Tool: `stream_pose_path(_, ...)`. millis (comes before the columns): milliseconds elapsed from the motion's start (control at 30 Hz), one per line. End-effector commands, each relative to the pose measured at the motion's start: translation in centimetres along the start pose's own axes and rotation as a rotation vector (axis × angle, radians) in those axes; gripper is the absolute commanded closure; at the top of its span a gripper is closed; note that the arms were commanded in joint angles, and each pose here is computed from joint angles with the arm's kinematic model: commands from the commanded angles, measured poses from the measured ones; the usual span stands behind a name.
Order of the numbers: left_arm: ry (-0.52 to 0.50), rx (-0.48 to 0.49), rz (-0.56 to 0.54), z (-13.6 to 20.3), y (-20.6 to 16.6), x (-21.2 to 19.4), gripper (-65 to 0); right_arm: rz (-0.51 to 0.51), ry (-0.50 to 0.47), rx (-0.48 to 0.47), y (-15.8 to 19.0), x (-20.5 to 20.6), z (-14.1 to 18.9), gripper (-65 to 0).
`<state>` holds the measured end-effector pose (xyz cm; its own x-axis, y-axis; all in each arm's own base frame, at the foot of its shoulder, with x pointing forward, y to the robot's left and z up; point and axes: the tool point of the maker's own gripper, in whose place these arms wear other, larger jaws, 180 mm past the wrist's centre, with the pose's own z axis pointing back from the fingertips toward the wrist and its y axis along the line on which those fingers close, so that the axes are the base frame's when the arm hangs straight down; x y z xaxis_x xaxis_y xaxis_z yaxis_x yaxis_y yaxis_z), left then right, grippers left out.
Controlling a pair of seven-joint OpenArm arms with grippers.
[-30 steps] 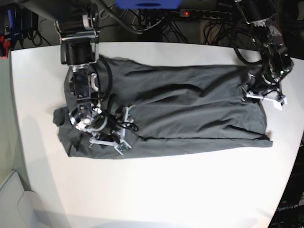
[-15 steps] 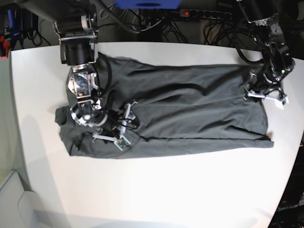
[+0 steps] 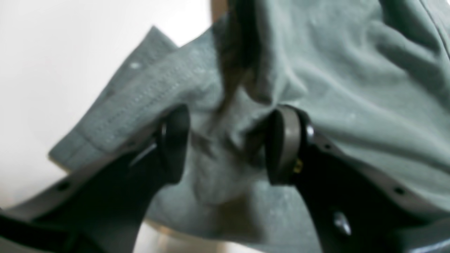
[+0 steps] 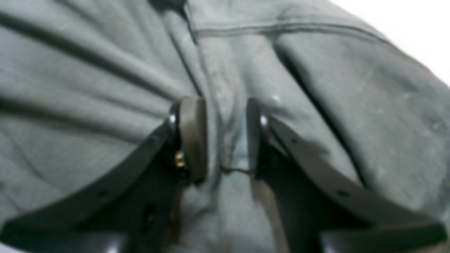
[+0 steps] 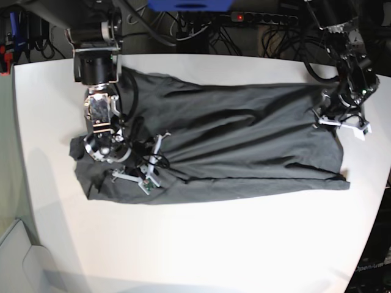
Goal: Layout the t-shirt on the table in an organized manner, then fold the t-shirt properly
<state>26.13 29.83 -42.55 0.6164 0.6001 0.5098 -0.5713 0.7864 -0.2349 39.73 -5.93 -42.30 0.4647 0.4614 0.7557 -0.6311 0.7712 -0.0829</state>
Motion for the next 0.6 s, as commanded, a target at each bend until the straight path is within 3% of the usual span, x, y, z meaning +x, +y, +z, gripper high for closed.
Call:
stream_pose_path(0,0.022,0.039,-0.003,0.2,1.1,-0.1,-34.3,0.023,-0.025,-0.026,-1.1,1.3,0.2,-14.8)
stream_pose_path(300,-0.023,0.048,-0.009,0.2,1.6,0.7,-34.3,0.043,-0.086,-0.053,-2.3,2.6,1.0,-13.3)
stream_pose_path(567,0.005,0.091,-0.012,-0.6,3.6,-0.6,-34.3,0.094,-0.16,-0.102,-3.2,5.7,2.6,-13.3)
